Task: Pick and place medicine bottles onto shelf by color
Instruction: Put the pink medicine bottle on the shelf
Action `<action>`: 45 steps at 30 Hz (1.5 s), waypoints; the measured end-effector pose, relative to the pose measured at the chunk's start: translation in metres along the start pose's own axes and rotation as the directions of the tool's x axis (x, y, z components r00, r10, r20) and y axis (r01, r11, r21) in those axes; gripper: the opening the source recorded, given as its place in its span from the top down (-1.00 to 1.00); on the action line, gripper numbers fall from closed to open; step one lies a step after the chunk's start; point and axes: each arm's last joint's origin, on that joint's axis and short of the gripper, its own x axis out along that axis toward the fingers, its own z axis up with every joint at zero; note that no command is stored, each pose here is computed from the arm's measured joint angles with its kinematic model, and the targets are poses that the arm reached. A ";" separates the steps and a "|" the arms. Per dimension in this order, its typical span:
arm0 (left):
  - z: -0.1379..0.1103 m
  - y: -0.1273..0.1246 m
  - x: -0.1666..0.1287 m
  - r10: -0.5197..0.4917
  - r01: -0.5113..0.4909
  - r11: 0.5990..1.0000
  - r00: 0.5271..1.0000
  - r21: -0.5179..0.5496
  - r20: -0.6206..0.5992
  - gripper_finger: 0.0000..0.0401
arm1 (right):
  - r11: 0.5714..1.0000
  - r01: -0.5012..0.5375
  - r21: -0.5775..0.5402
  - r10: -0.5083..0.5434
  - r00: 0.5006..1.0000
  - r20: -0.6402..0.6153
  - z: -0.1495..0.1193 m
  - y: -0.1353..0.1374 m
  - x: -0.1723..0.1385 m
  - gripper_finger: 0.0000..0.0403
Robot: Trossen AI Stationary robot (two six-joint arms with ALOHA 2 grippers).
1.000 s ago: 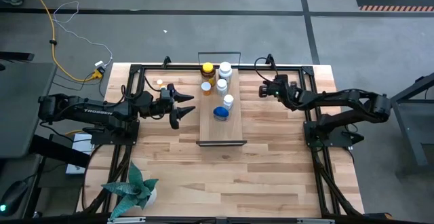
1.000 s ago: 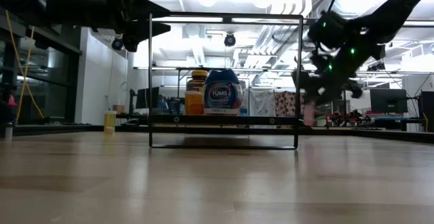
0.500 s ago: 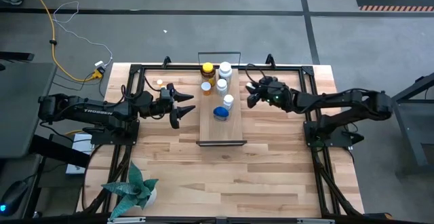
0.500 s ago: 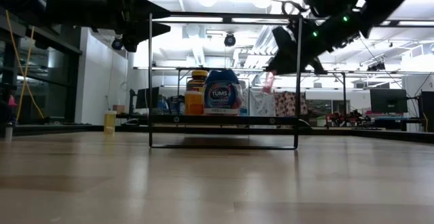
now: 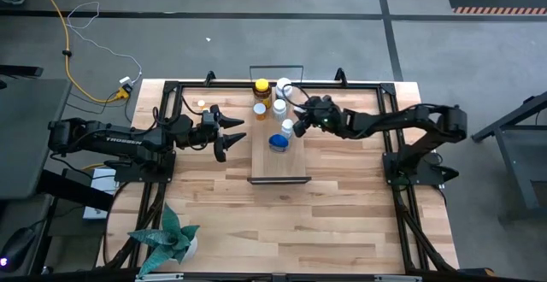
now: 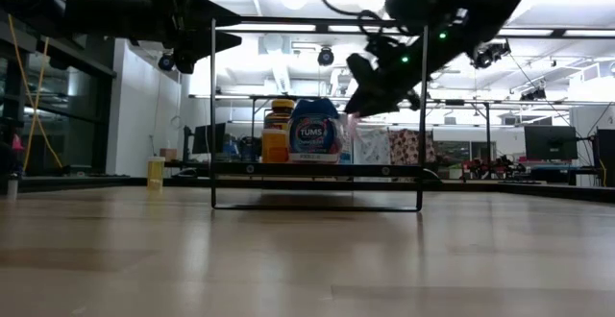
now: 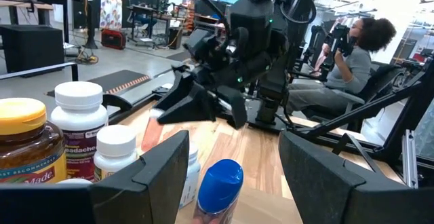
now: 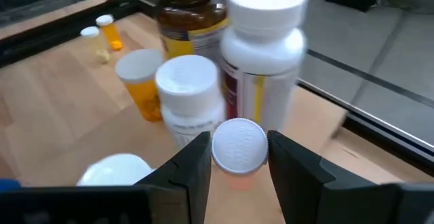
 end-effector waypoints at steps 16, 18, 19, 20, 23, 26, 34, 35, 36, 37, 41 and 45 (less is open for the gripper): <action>0.000 0.000 0.000 0.000 0.000 1.000 1.000 0.000 -0.001 -0.09 | 0.994 -0.055 -0.089 0.046 0.993 -0.105 0.007 0.026 0.035 0.37; 0.000 0.000 0.000 -0.001 0.001 1.000 1.000 0.000 -0.001 -0.09 | 0.994 -0.064 -0.084 0.055 0.992 -0.109 0.007 0.027 0.035 0.37; 0.000 0.000 0.000 -0.001 0.001 1.000 1.000 0.000 -0.001 -0.09 | 0.994 -0.066 -0.081 0.057 0.992 -0.111 0.007 0.026 0.035 0.37; 0.000 0.000 0.000 0.000 0.000 1.000 1.000 0.000 -0.001 -0.09 | 0.995 -0.066 -0.080 0.057 0.992 -0.112 0.007 0.026 0.035 0.37; 0.000 0.000 0.000 -0.001 0.001 1.000 1.000 0.000 -0.001 -0.09 | 0.995 -0.067 -0.080 0.058 0.992 -0.113 0.007 0.026 0.035 0.36; 0.000 0.000 0.000 -0.001 0.001 1.000 1.000 0.000 -0.001 -0.09 | 0.995 -0.067 -0.080 0.057 0.992 -0.114 0.007 0.026 0.035 0.36; 0.000 0.000 0.000 -0.001 0.001 1.000 1.000 0.000 -0.001 -0.09 | 0.997 -0.062 -0.055 0.055 0.991 -0.119 0.006 0.026 0.035 0.36; 0.000 0.000 0.000 -0.001 0.001 1.000 1.000 0.000 -0.001 -0.09 | 0.996 -0.062 -0.056 0.055 0.991 -0.120 0.005 0.026 0.035 0.36; 0.000 0.000 0.000 -0.001 0.001 1.000 1.000 0.000 -0.001 -0.09 | 0.996 -0.062 -0.057 0.055 0.991 -0.121 0.005 0.026 0.035 0.36; 0.000 0.000 0.000 -0.001 0.001 1.000 1.000 0.000 -0.001 -0.09 | 0.996 -0.062 -0.057 0.055 0.991 -0.121 0.005 0.026 0.035 0.36; 0.000 0.000 0.000 -0.001 0.001 1.000 1.000 0.000 -0.001 -0.09 | 0.996 -0.062 -0.058 0.054 0.991 -0.123 0.005 0.026 0.035 0.36; 0.000 0.000 0.000 -0.001 0.001 1.000 1.000 0.000 -0.001 -0.09 | 0.996 -0.061 -0.062 0.052 0.990 -0.129 0.004 0.026 0.035 0.36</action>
